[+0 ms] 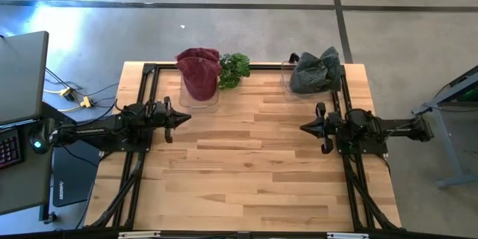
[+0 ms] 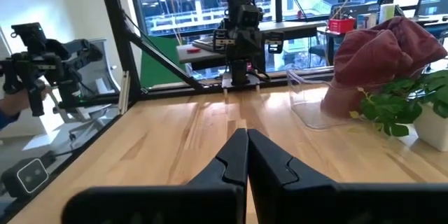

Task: Pick & Place hat
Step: Return to Home Position

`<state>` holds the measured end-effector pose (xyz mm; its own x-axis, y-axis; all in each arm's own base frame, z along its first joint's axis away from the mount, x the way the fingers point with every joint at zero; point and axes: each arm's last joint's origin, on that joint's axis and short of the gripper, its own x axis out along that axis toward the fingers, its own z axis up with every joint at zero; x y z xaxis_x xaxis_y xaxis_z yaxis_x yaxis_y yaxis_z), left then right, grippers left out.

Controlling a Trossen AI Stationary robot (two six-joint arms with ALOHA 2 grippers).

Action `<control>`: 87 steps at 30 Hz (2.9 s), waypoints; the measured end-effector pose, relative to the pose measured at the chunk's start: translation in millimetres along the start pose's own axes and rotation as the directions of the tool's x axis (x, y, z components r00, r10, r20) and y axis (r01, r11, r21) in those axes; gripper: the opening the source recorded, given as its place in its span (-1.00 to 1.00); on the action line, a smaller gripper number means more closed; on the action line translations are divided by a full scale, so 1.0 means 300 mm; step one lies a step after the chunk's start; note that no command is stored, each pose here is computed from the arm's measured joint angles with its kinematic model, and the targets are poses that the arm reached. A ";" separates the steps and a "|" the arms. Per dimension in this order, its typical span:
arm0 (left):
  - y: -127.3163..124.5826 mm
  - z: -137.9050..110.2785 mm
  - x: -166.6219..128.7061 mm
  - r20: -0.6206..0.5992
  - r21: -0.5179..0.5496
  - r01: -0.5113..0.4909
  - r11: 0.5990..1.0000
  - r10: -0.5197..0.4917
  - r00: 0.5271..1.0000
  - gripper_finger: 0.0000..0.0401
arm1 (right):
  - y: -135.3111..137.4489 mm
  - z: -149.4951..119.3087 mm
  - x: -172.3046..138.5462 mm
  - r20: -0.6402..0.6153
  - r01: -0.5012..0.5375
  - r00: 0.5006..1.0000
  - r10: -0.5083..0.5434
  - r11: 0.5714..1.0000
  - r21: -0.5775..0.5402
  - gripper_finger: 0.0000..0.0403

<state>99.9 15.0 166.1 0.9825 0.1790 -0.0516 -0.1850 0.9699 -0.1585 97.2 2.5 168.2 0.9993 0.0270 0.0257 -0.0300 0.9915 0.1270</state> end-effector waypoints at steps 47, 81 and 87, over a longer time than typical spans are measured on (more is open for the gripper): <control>-0.040 0.011 -0.019 0.050 0.001 0.128 0.992 -0.128 0.990 -1.00 | 0.000 -0.001 0.002 -0.003 0.000 1.000 0.000 1.000 0.002 -0.94; -0.065 0.006 -0.024 0.025 0.257 0.244 0.935 -0.259 0.966 -1.00 | 0.000 -0.001 0.002 -0.004 0.000 1.000 0.000 1.000 0.002 -0.94; -0.065 0.006 -0.024 0.025 0.257 0.244 0.935 -0.259 0.966 -1.00 | 0.000 -0.001 0.002 -0.004 0.000 1.000 0.000 1.000 0.002 -0.94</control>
<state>96.4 -4.8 171.2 0.9971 -0.0743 0.0154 0.0726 0.9931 0.0925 97.9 2.5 167.9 0.9994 0.0274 0.0219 -0.0301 0.9911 0.1294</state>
